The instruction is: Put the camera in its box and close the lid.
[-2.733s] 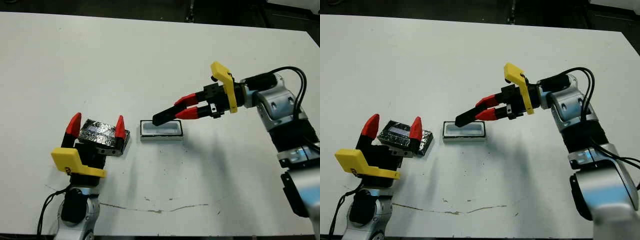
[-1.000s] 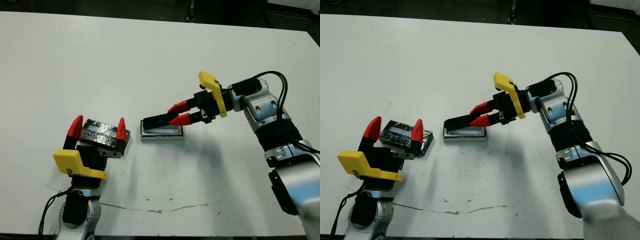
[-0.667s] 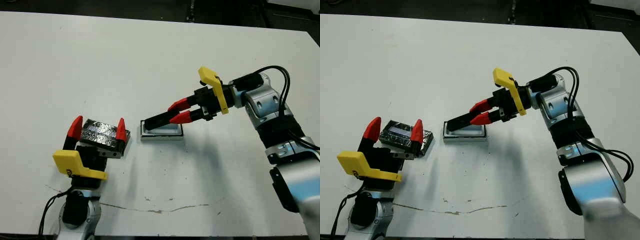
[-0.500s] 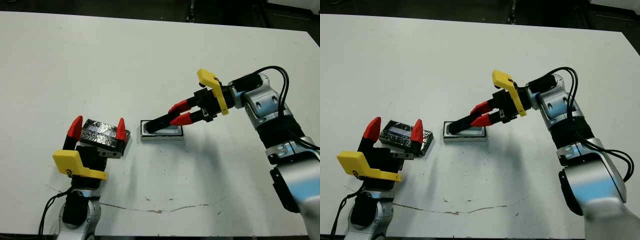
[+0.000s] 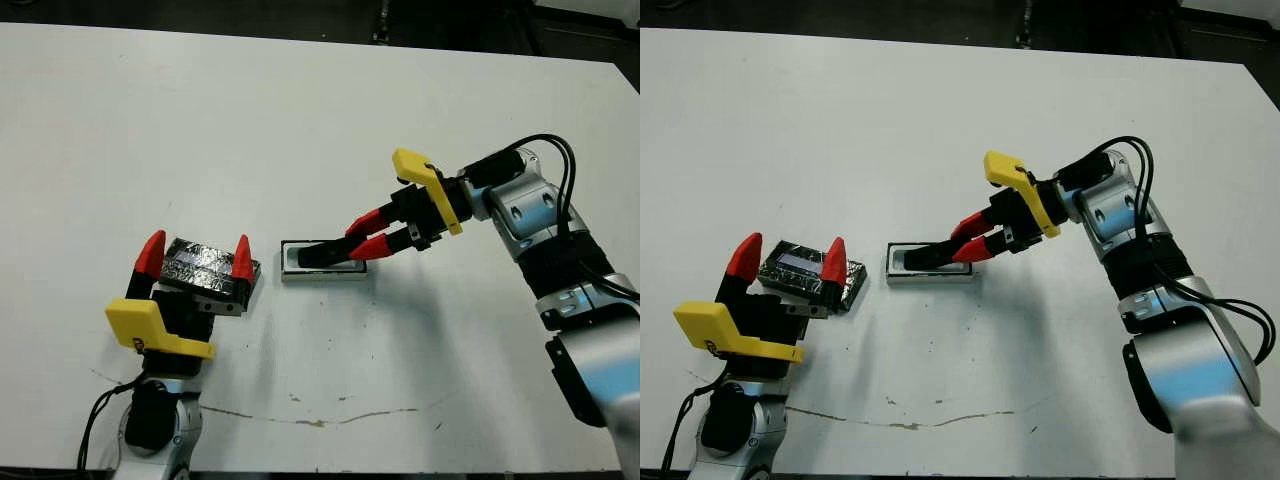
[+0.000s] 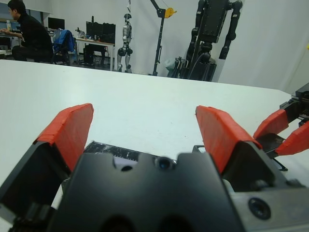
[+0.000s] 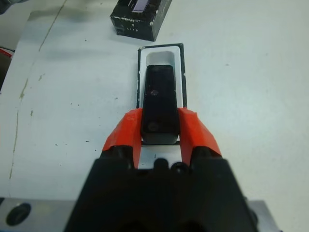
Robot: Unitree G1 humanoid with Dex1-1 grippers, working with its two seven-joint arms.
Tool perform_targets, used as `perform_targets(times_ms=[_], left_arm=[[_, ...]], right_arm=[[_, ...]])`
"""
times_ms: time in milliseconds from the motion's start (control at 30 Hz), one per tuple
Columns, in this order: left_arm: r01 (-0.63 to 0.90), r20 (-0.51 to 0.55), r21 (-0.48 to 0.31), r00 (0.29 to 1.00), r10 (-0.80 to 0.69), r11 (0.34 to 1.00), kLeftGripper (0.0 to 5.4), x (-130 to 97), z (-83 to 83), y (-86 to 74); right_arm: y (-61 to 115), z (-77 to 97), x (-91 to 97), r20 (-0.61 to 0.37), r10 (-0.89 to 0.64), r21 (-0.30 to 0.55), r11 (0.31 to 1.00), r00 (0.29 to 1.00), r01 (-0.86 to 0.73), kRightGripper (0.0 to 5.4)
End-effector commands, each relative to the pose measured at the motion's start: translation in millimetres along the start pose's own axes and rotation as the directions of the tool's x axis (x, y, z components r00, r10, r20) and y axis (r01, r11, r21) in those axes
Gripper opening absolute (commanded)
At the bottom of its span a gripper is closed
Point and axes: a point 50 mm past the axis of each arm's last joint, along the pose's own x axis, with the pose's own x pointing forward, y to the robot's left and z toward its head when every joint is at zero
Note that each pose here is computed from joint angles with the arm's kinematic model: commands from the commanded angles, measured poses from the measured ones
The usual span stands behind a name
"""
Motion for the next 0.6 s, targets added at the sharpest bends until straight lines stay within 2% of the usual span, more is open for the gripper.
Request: perform_targets(times_ms=[33, 267, 500, 600], left_arm=[[-0.002, -0.015, 0.012, 1.000, 0.002, 1.000, 5.40, -1, -1.6, -0.2], [-0.005, -0.018, 0.000, 1.000, 0.005, 1.000, 5.40, -2, -3.0, -0.2], [-0.007, -0.021, -0.004, 1.000, 0.007, 1.000, 5.40, -3, -3.4, -0.5], [-0.009, -0.024, -0.004, 1.000, 0.008, 1.000, 5.40, -3, -3.5, -0.9]], right_arm=[[3.0, -6.2, 7.7, -0.008, 0.000, -0.013, 1.000, 1.000, 0.000, 1.69], [3.1, -5.1, 23.9, 0.047, 0.032, -0.050, 0.998, 0.998, -0.030, 1.69], [4.5, 3.1, 32.6, 0.043, 0.000, -0.117, 0.993, 0.999, 0.005, 1.69], [5.1, 5.0, 35.5, 0.038, 0.002, -0.112, 0.994, 0.999, 0.003, 1.69]])
